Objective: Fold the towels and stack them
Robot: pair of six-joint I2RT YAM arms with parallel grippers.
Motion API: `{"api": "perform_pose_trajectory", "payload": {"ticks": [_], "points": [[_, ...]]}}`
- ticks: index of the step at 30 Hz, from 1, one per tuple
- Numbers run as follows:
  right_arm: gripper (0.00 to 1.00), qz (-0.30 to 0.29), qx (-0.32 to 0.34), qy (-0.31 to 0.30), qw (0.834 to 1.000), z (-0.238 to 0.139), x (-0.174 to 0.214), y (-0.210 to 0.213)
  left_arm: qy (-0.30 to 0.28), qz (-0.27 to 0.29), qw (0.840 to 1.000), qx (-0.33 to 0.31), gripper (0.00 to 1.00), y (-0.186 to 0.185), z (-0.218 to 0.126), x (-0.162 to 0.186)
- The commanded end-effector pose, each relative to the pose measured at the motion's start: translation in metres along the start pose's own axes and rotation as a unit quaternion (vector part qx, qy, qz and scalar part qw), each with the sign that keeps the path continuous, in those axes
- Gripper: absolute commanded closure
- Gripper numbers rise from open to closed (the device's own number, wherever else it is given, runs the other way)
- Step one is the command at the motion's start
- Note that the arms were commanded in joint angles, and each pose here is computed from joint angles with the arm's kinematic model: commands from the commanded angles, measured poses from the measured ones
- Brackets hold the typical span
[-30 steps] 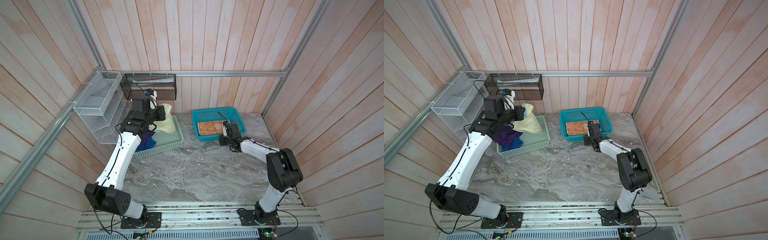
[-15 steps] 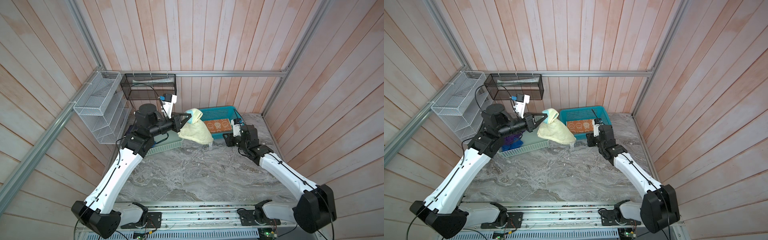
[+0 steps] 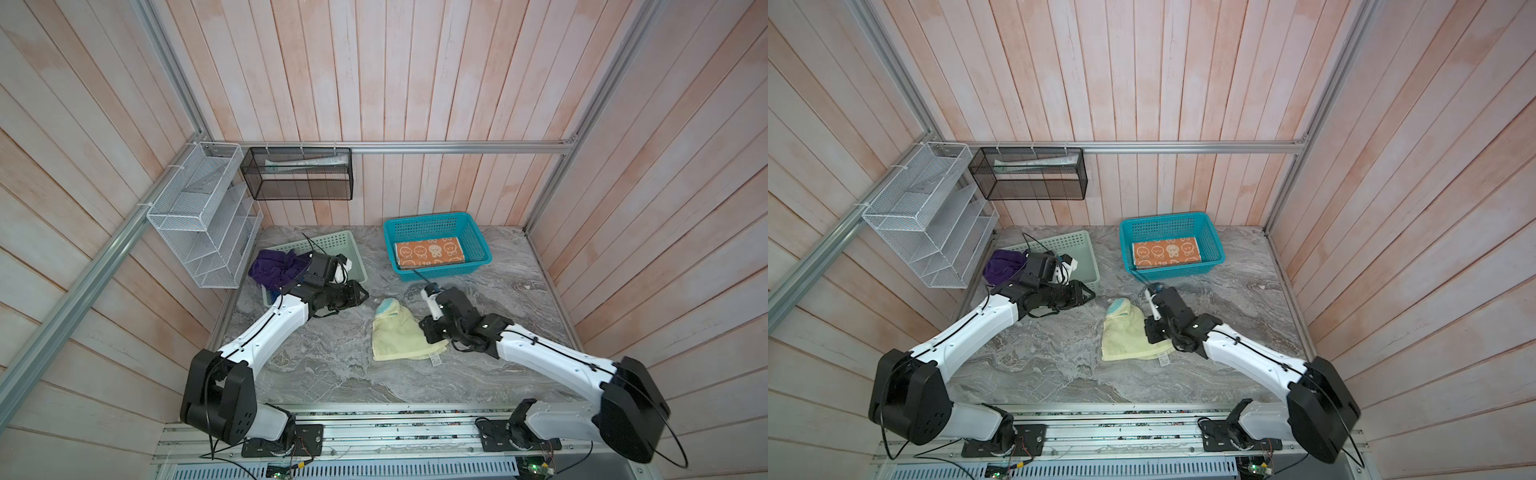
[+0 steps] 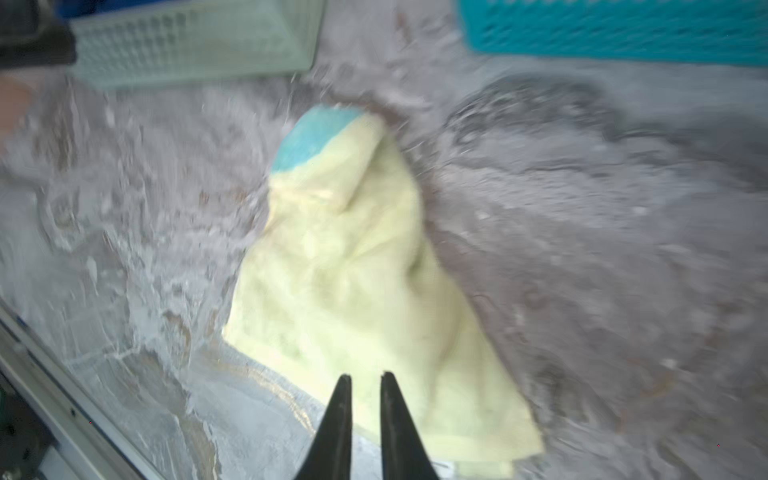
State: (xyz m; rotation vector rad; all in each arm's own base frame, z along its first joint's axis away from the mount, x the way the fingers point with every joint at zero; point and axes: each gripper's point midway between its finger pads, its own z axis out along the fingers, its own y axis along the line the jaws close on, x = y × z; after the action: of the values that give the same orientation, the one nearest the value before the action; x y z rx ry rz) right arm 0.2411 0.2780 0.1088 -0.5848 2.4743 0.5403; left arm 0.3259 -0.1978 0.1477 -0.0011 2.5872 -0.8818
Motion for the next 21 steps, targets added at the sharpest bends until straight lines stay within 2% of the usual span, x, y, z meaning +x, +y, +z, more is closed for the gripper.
{"api": "perform_pose_trajectory", "payload": {"ticks": [1, 3, 8, 14, 16, 18, 21], "points": [[0.74, -0.060, -0.017, 0.037, 0.997, 0.033, 0.001, 0.049, -0.009, -0.026, 0.999, -0.023, 0.64, 0.023, -0.004, 0.013], [0.68, -0.100, -0.025, 0.067, 0.992, 0.054, 0.009, 0.072, -0.011, -0.043, 0.999, -0.031, 0.64, 0.040, -0.006, 0.024], [0.65, -0.133, -0.071, 0.112, 0.982, 0.085, 0.031, 0.105, -0.010, -0.107, 0.994, -0.001, 0.64, 0.075, -0.011, 0.047], [0.54, -0.141, -0.065, 0.166, 0.974, 0.101, 0.063, 0.098, -0.015, -0.112, 0.993, -0.023, 0.64, 0.091, -0.020, 0.058], [0.54, -0.140, -0.046, 0.190, 0.971, 0.106, 0.076, 0.087, -0.012, -0.114, 0.993, -0.024, 0.64, 0.092, -0.019, 0.060], [0.59, -0.148, -0.034, 0.204, 0.967, 0.105, 0.086, 0.080, -0.008, -0.116, 0.993, -0.022, 0.64, 0.091, -0.017, 0.060], [0.82, -0.157, -0.021, 0.189, 0.969, 0.095, 0.080, 0.075, -0.010, -0.119, 0.993, -0.018, 0.63, 0.090, -0.016, 0.058]]}}
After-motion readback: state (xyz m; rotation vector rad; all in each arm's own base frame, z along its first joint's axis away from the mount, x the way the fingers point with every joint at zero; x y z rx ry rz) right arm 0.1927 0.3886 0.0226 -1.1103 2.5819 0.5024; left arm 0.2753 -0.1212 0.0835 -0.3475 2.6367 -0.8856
